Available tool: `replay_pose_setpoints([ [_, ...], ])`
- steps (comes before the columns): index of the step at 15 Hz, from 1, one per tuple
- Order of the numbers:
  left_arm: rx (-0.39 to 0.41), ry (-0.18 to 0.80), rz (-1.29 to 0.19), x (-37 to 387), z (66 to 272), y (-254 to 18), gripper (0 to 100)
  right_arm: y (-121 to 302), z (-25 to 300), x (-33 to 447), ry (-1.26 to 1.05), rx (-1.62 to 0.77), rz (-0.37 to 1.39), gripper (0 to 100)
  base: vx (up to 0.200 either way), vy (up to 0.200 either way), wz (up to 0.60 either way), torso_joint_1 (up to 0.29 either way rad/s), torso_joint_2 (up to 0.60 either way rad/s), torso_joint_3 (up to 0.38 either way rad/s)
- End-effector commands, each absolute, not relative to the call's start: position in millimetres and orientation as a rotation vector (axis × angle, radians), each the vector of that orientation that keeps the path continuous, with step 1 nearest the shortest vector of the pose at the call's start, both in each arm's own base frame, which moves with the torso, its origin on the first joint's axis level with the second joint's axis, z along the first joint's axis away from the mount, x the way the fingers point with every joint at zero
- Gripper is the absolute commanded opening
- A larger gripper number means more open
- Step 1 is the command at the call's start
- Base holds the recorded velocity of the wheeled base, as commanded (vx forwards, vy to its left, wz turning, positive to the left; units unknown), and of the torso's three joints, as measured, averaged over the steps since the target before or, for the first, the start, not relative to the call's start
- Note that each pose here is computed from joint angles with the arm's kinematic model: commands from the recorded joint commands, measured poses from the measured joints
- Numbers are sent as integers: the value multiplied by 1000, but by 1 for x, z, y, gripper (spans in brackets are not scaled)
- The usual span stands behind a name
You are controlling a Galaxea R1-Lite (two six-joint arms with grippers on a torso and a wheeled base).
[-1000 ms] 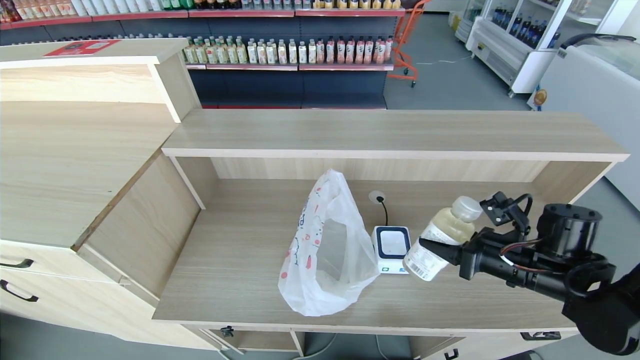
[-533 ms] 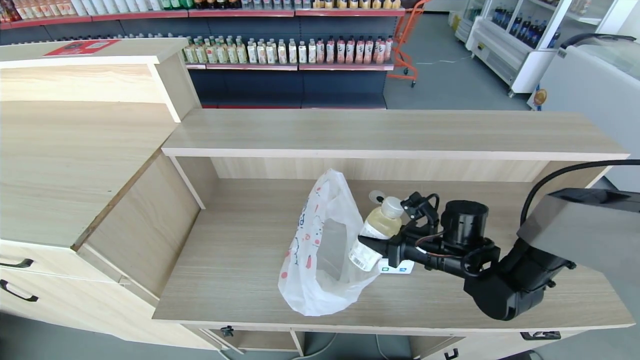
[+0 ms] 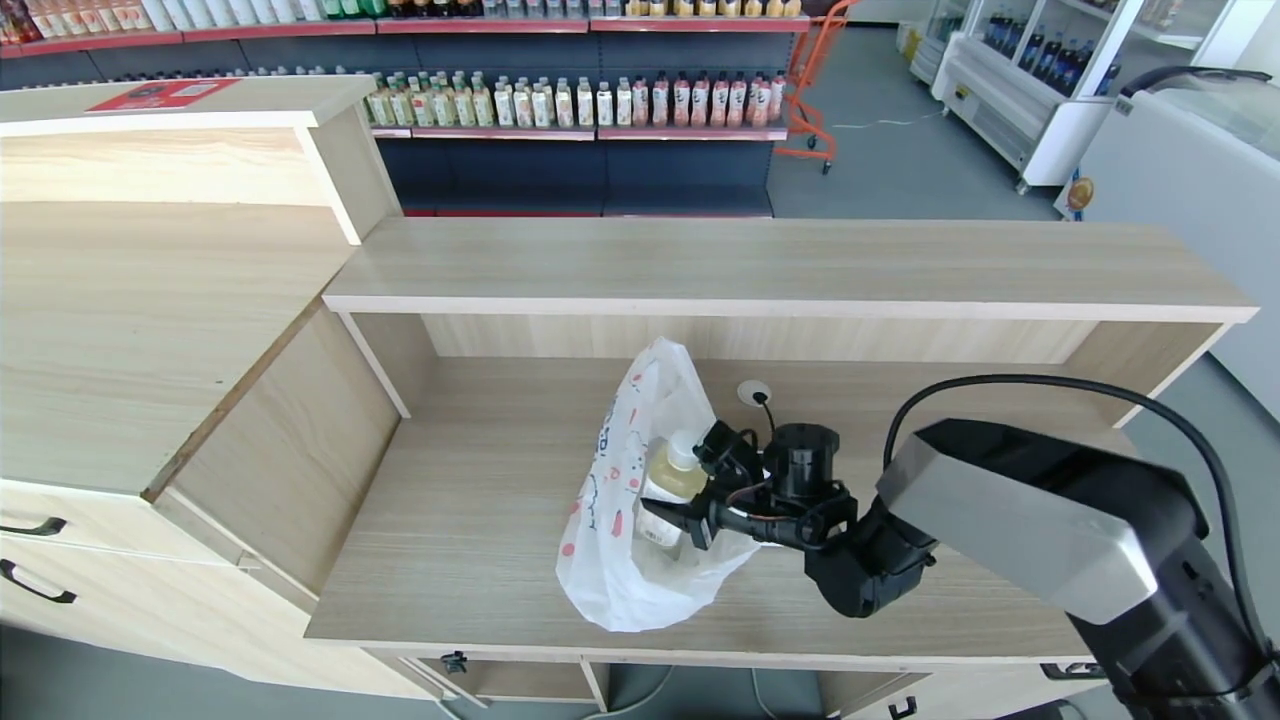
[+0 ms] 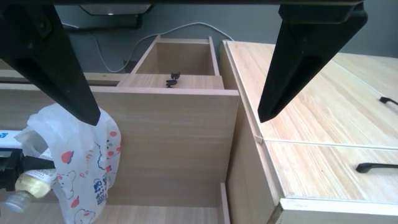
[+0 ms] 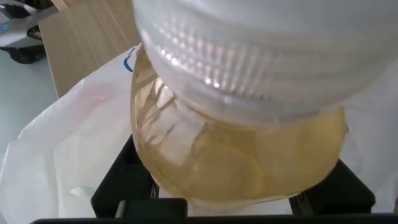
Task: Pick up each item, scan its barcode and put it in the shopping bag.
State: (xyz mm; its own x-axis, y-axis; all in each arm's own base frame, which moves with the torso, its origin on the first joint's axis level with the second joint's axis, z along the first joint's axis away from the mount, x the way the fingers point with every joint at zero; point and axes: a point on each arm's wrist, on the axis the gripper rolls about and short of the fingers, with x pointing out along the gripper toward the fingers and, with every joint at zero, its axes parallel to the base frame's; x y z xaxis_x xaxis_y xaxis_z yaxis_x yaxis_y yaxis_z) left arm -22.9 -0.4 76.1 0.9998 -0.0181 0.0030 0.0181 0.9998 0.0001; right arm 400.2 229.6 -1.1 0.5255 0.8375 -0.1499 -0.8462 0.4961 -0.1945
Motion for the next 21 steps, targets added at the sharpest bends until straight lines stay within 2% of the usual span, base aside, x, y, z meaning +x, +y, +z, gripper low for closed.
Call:
replay_pose_setpoints([
  [1,0,-3,-18,-23,76,0,100,238,-25,406,53,-271,1035,0,0,0,0,0,0,0],
  [7,0,-3,-18,-23,76,0,100,248,-32,412,9,-295,1044,0,0,0,0,0,0,0],
  [8,0,-2,-18,-23,76,0,100,248,-31,412,9,-292,1044,100,0,0,0,0,0,0],
  [11,0,-3,-18,-23,76,0,100,244,-8,414,2,-236,1032,100,0,0,0,0,0,0],
  [13,0,-3,-18,-23,76,0,100,240,33,412,16,-78,1014,100,0,0,0,0,0,0],
  [16,0,-3,-18,-23,76,0,100,215,66,397,97,28,978,100,0,0,0,0,0,0],
  [21,0,-3,-18,-23,76,0,100,115,86,326,272,57,809,100,0,0,0,0,0,0],
])
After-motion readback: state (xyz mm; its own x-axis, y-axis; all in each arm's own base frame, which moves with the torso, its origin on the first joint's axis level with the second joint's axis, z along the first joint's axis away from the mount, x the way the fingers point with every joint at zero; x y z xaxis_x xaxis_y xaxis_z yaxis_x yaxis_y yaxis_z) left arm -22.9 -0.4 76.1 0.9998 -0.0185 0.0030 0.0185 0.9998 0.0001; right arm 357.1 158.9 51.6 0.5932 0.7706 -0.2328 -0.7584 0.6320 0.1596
